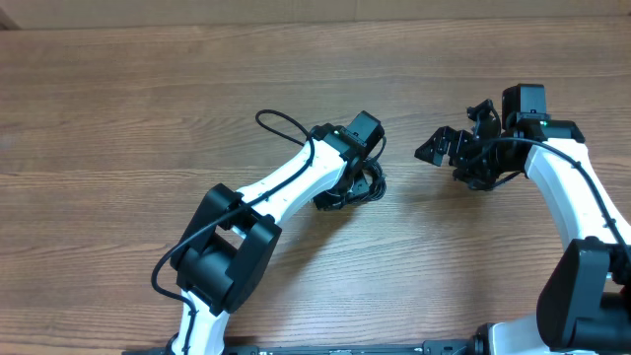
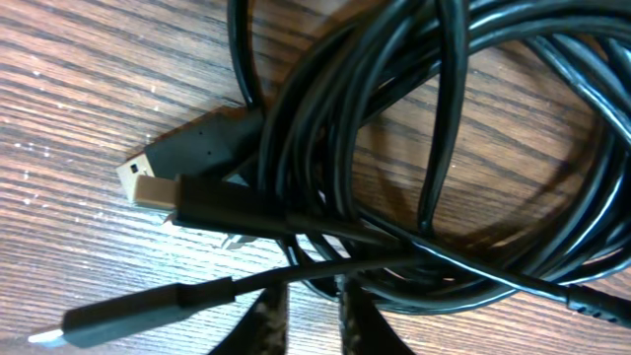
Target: Untangle cables
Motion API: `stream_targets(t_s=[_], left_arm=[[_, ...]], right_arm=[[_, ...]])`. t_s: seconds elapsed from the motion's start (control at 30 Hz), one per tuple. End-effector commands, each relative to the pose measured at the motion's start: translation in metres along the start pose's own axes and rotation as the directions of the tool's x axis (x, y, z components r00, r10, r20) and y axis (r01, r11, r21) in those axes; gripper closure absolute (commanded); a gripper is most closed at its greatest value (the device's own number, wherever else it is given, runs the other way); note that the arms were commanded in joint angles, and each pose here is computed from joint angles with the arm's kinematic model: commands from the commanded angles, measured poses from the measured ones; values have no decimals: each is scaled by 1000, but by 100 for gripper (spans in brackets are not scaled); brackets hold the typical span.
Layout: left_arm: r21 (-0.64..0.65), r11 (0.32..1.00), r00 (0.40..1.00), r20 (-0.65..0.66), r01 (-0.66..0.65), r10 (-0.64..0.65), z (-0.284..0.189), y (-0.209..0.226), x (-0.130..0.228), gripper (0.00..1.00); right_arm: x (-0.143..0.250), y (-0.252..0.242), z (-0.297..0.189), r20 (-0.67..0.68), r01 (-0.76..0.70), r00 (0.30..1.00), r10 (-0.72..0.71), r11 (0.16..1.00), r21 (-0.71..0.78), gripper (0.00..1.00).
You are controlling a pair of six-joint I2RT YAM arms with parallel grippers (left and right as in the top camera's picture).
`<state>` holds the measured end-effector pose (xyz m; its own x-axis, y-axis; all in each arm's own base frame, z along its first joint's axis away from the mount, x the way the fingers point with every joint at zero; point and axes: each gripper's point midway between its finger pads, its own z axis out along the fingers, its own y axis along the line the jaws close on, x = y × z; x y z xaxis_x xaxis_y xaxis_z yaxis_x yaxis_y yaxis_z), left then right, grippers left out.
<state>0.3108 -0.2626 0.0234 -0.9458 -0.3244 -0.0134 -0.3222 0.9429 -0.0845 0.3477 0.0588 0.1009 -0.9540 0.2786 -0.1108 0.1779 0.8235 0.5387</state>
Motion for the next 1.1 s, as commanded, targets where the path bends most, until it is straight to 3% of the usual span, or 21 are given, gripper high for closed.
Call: stream_targets(t_s=[0.0,0.07,0.13,0.23,0.4,0.63,0.8,1.07], left_arm=[[-40,999,1000,4,10,-10,11,7,1,86],[-71,997,998,57,12,-8,11,12,-8,87],[-95,995,996,93,14,-6,10,17,-15,79],[-132,991,992,125,1,16,8,25,-22,75],[-257,957,967,178,-133,182,2,47,-43,80],[-295,915,937,131,-274,323,1,61,-59,83],[-312,921,955,109,-231,277,1,83,-74,80],[-306,939,982,56,-155,181,0,122,-94,68]], right_arm=[[-1,-2,0,5,-3,1000,3,1000,3,0],[-1,-2,0,5,-3,1000,3,1000,4,0],[-1,-2,0,5,-3,1000,3,1000,3,0],[-1,-2,0,5,-3,1000,3,1000,4,0],[-1,-2,0,5,-3,1000,3,1000,4,0],[-1,-2,0,5,-3,1000,3,1000,3,0],[-1,-2,0,5,-3,1000,3,1000,4,0],[-1,-2,0,5,-3,1000,3,1000,4,0]])
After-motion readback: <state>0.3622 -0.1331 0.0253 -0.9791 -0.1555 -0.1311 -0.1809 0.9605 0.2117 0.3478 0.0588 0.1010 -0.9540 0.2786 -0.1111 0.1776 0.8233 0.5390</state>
